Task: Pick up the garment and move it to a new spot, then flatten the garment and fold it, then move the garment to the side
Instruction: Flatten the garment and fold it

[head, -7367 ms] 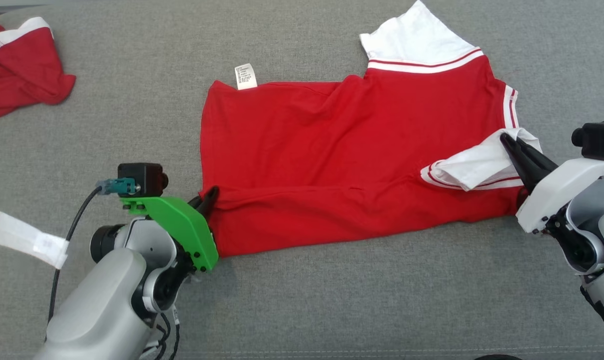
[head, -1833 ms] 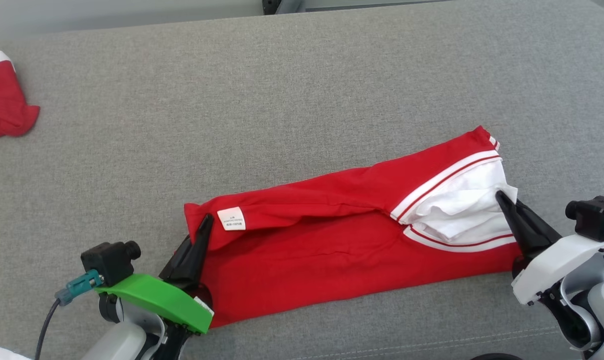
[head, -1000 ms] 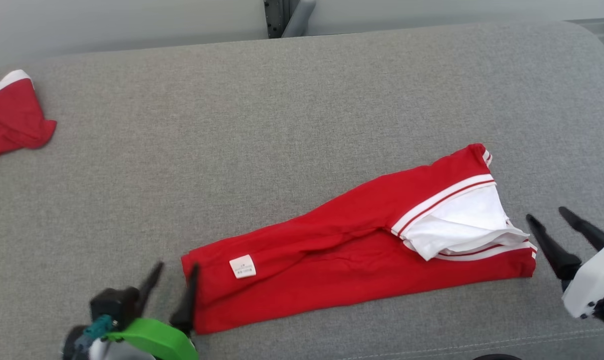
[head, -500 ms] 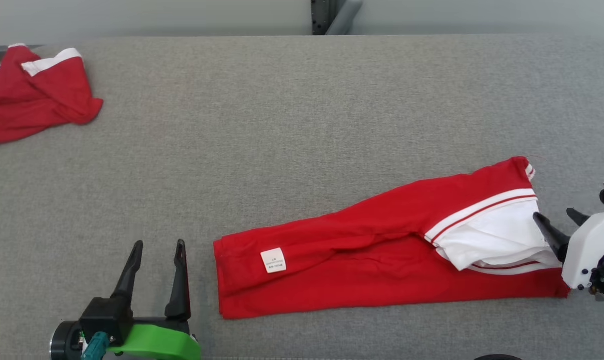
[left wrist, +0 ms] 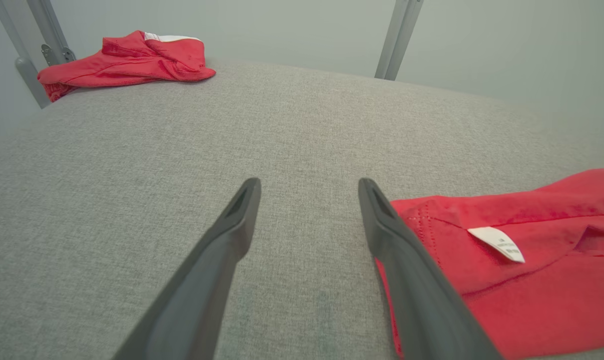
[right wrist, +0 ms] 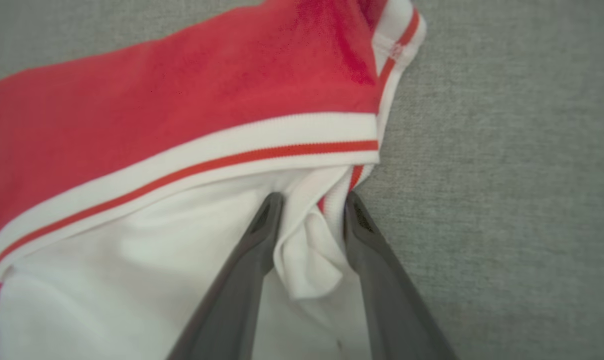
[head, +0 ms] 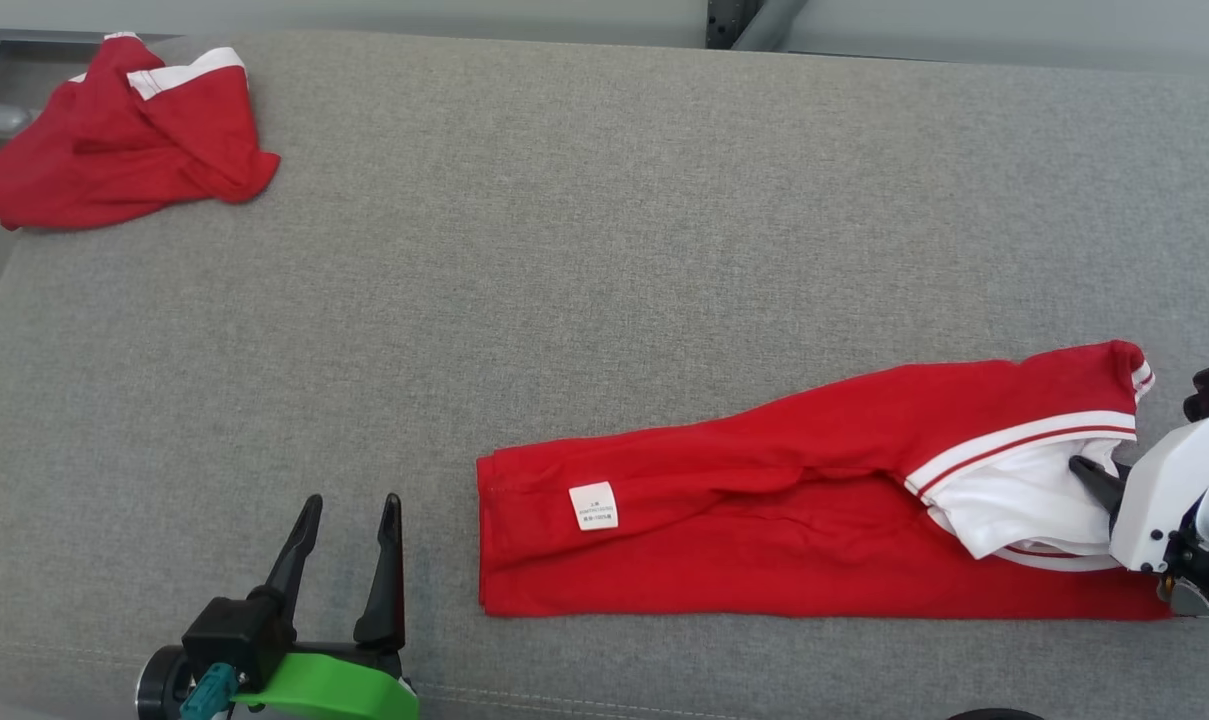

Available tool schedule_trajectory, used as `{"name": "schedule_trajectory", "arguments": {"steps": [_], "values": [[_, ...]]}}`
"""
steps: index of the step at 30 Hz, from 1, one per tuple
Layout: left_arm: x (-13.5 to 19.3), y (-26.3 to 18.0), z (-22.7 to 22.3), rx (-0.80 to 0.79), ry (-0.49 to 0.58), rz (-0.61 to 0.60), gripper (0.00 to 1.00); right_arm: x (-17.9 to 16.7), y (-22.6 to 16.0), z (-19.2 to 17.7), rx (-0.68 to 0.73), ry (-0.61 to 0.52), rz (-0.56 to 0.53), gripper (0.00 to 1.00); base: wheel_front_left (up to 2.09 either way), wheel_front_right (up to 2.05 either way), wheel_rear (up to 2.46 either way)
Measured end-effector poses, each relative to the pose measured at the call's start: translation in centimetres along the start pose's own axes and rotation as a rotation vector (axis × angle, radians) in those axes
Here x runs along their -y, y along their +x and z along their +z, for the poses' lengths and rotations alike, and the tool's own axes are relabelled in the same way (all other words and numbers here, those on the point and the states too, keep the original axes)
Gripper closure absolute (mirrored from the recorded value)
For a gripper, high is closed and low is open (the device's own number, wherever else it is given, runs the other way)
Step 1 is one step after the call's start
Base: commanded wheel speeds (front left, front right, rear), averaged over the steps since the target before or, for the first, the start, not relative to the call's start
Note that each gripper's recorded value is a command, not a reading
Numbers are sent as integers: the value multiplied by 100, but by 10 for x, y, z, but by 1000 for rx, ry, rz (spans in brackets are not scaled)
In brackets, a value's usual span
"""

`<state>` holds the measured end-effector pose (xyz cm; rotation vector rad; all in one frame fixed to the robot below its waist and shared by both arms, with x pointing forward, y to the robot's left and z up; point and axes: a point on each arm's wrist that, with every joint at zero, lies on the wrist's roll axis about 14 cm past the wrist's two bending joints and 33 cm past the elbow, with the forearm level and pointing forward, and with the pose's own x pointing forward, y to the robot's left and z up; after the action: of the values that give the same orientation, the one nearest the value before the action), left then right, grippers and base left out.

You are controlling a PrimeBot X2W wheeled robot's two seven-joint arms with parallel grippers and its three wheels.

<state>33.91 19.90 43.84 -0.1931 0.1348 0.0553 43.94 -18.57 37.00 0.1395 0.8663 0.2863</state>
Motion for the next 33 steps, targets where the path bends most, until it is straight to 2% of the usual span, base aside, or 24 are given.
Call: {"name": "schedule_trajectory", "arguments": {"steps": [2, 5, 10, 11, 14, 16, 19, 22, 27, 33], "values": [[0, 1, -1, -1, 0, -1, 0, -3, -3, 3, 10, 14, 22, 100, 0, 0, 0], [6, 3, -3, -8, 2, -26, 0, 14, -14, 8, 28, 55, 3, 100, 0, 0, 0], [13, 0, -7, -17, 3, -49, 0, 90, -54, 21, 66, 118, -176, 100, 0, 0, 0], [13, 0, -7, -17, 3, -49, 0, 90, -54, 21, 66, 118, -176, 100, 0, 0, 0], [13, -1, -7, -16, 2, -52, 0, 123, -78, 34, 112, 155, -259, 100, 0, 0, 0], [14, -2, -6, -13, 0, -56, 0, 127, -93, 54, 168, 115, -274, 100, 0, 0, 0], [18, -5, -6, -12, -5, -66, 0, 97, -98, 79, 217, 16, -203, 100, 0, 0, 0], [24, -8, -7, -12, -10, -84, 0, 28, -90, 85, 228, -64, -23, 100, 0, 0, 0], [34, -6, -7, -12, -10, -115, 0, -60, -90, 67, 204, -179, 195, 100, 0, 0, 0], [46, 1, -10, -25, -5, -155, 0, -132, -62, 26, 120, -245, 321, 100, 0, 0, 0]]}}
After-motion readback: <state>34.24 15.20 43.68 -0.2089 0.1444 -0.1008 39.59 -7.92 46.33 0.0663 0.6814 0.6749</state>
